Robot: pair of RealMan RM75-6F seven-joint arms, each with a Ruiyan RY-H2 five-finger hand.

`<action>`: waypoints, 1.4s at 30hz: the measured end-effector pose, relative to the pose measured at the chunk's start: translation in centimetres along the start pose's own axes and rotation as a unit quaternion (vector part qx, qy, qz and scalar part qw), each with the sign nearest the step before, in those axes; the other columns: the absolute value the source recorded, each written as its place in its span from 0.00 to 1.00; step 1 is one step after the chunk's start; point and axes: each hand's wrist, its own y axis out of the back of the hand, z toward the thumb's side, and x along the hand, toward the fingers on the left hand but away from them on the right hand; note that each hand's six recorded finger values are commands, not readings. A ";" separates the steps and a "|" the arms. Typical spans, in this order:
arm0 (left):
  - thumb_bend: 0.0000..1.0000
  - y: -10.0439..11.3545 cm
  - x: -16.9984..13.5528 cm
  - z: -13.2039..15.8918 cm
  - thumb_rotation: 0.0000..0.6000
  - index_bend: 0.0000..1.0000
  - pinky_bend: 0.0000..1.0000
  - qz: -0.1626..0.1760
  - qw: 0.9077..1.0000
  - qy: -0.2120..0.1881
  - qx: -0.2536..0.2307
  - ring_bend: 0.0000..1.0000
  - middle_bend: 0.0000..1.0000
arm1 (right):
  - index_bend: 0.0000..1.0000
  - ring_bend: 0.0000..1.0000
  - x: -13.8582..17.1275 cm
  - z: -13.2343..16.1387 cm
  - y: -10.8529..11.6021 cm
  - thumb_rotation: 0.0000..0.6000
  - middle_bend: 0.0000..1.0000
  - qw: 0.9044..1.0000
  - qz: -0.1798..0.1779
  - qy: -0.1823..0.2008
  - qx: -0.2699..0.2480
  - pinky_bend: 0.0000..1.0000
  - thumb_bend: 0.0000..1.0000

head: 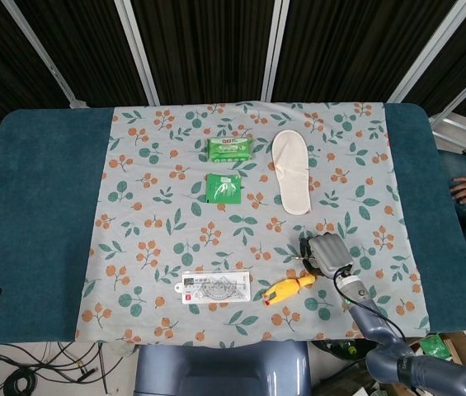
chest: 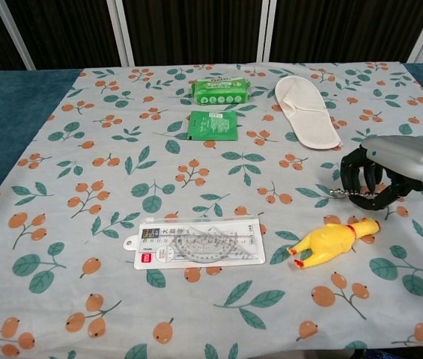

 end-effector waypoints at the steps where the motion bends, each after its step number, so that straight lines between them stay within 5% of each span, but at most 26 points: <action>1: 0.29 0.0 0.0 0.0 1.00 0.02 0.00 0.000 1.000 0.000 0.000 0.01 0.03 | 0.58 0.52 0.0 0.0 0.2 1.00 0.51 1.000 -0.001 0.000 0.000 0.41 0.35; 16: 0.29 0.1 0.0 0.3 1.00 0.02 0.00 0.002 1.000 -0.003 -0.003 0.01 0.03 | 0.58 0.52 -0.2 1.0 5.9 1.00 0.51 0.999 -0.024 0.013 0.034 0.41 0.35; 25: 0.29 0.1 0.0 0.2 1.00 0.02 0.00 0.002 1.000 -0.002 -0.004 0.01 0.03 | 0.58 0.52 -2.3 2.7 8.8 1.00 0.51 0.995 -0.031 0.015 0.099 0.41 0.35; 33: 0.29 0.1 0.1 0.1 1.00 0.02 0.00 0.003 1.000 0.001 -0.008 0.01 0.03 | 0.58 0.52 -4.3 7.0 10.7 1.00 0.51 0.989 -0.034 0.034 0.137 0.41 0.35; 42: 0.29 0.0 0.1 0.6 1.00 0.02 0.00 0.003 1.000 -0.002 -0.012 0.01 0.03 | 0.58 0.52 -6.5 14.5 10.2 1.00 0.51 0.981 -0.038 0.061 0.181 0.41 0.35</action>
